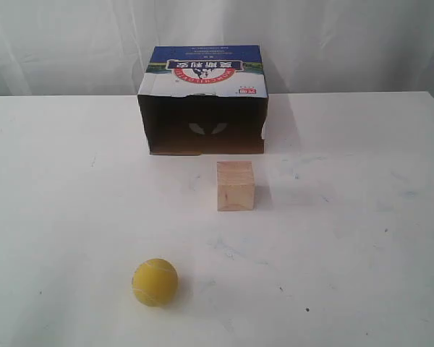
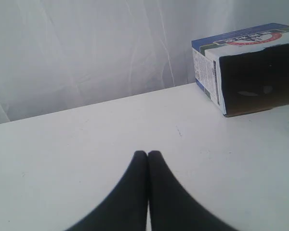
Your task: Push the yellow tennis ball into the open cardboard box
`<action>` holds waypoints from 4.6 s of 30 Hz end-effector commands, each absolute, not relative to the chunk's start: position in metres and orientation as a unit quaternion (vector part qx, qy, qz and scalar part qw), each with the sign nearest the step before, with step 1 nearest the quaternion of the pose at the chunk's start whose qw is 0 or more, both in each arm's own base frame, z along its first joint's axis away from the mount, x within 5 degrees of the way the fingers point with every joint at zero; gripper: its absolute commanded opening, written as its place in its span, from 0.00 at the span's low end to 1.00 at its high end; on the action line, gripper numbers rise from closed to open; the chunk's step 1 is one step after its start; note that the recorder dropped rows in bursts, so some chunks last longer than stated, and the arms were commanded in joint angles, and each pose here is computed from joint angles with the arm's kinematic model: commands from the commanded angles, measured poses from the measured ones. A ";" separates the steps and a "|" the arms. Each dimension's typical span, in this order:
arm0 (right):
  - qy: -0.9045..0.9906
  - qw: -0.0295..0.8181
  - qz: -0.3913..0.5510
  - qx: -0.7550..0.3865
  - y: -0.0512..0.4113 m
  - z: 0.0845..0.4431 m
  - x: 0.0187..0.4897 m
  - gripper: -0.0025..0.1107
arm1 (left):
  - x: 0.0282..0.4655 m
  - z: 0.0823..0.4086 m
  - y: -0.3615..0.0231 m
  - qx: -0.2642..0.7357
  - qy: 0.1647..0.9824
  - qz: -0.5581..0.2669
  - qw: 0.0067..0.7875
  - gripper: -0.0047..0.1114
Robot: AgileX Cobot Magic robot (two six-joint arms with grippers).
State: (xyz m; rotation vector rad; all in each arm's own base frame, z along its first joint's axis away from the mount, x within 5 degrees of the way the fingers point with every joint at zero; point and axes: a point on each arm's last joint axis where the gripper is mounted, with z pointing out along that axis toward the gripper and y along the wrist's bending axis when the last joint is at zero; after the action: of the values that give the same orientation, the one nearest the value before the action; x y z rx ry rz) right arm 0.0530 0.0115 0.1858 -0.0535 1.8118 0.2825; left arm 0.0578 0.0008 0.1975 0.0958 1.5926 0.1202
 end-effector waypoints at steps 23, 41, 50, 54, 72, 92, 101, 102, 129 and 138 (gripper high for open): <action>0.781 0.612 0.119 -0.025 0.011 0.185 0.053 0.02 | 0.055 0.218 0.004 -0.187 0.599 -0.191 0.755 0.04; 0.781 0.612 0.119 -0.025 0.011 0.185 0.053 0.02 | 0.044 0.357 0.005 -0.071 0.573 -0.047 0.815 0.04; 0.781 0.612 0.119 -0.025 0.011 0.185 0.053 0.02 | 0.132 0.349 -0.029 0.091 0.707 -0.150 0.685 0.04; 0.781 0.612 0.119 -0.025 0.011 0.185 0.053 0.02 | 0.147 0.338 -0.033 0.111 0.730 -0.160 0.656 0.04; 0.781 0.612 0.119 -0.025 0.011 0.185 0.053 0.02 | 0.159 0.312 -0.046 0.143 0.761 -0.192 0.603 0.04; 0.781 0.612 0.119 -0.025 0.011 0.185 0.053 0.02 | 0.169 0.294 -0.072 0.133 0.789 -0.198 0.566 0.04; 0.781 0.612 0.119 -0.025 0.011 0.185 0.053 0.02 | 0.167 0.295 -0.073 0.140 0.786 -0.205 0.566 0.04; 0.781 0.612 0.119 -0.025 0.011 0.185 0.053 0.02 | 0.167 0.295 -0.073 0.140 0.786 -0.204 0.566 0.04; 0.781 0.612 0.119 -0.025 0.011 0.185 0.053 0.02 | 0.141 0.255 -0.115 0.313 0.843 -0.115 0.423 0.04; 0.781 0.612 0.119 -0.025 0.011 0.185 0.053 0.02 | 0.159 0.232 -0.132 0.343 0.845 -0.099 0.399 0.04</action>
State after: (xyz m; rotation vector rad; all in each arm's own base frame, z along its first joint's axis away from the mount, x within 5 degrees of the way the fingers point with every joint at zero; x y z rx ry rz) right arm 0.0530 0.0115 0.1858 -0.0535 1.8118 0.2825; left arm 0.1554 -0.1256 0.2342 0.8421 2.1633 -0.2427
